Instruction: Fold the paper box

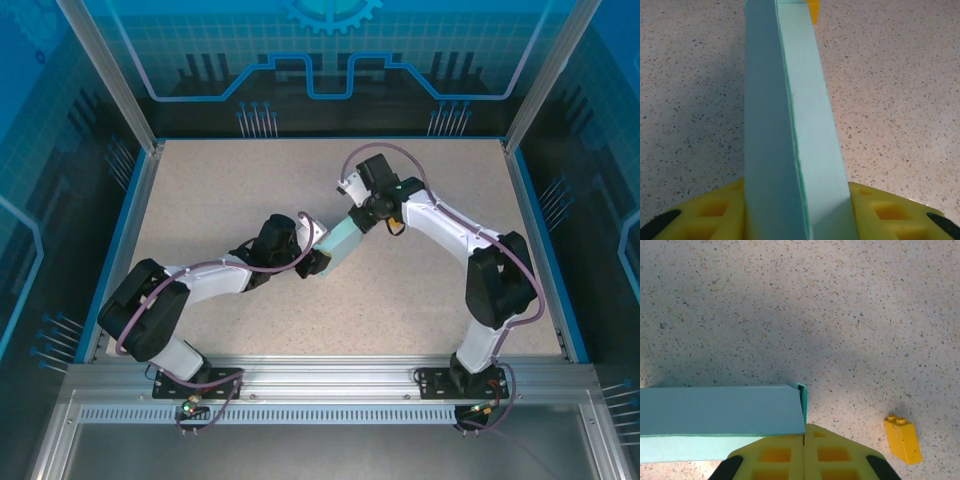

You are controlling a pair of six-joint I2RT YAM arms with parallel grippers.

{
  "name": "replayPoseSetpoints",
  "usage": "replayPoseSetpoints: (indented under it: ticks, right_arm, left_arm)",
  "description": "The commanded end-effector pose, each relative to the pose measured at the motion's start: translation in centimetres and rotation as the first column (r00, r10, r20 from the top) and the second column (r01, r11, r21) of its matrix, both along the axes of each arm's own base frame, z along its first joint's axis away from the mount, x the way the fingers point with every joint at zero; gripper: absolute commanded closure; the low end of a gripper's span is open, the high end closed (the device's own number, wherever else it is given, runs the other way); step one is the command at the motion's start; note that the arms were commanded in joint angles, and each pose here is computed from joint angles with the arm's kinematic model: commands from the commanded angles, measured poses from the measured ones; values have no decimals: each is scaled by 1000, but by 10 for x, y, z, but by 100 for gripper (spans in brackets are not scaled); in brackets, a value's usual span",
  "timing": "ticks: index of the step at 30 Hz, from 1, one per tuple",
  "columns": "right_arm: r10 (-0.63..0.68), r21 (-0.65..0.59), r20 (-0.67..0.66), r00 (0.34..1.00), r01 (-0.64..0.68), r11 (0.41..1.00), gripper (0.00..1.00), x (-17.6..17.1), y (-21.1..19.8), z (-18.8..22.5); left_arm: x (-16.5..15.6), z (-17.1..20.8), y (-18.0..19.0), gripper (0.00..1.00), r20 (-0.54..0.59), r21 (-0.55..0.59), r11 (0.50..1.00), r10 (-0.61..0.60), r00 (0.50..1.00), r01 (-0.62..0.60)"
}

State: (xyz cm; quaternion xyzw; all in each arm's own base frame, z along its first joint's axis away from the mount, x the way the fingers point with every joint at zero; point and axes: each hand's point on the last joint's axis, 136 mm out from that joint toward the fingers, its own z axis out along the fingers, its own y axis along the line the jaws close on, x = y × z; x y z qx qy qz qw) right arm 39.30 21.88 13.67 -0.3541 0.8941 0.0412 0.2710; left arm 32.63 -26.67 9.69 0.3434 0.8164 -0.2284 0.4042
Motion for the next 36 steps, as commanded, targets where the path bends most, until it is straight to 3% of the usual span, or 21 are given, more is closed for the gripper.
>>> replayPoseSetpoints:
  ticks: [1,8,17,25,31,36]
  right_arm:
    - [-50,-47,-93,994,46,998,93,-21,-17,-24]
    - [-81,-16,-57,995,80,997,95,-13,-14,-11]
    - [-153,-38,-38,988,151,988,95,-9,-23,-9]
    - [-213,-35,-5,977,213,976,96,-7,-29,-2]
    - [-258,-40,-9,966,258,965,95,-8,-33,-2]
    - [-280,-40,-22,960,279,960,95,-9,-33,-3]
  left_arm:
    - [2,-6,2,65,5,31,999,17,1000,-17]
    - [7,0,-2,63,11,21,1000,12,1000,-12]
    - [9,5,-3,47,12,15,1000,14,1000,-15]
    - [10,22,-2,24,37,-20,999,39,999,-38]
    - [12,41,10,16,53,-41,993,116,992,-114]
    - [5,57,35,18,-21,-1,969,247,969,-247]
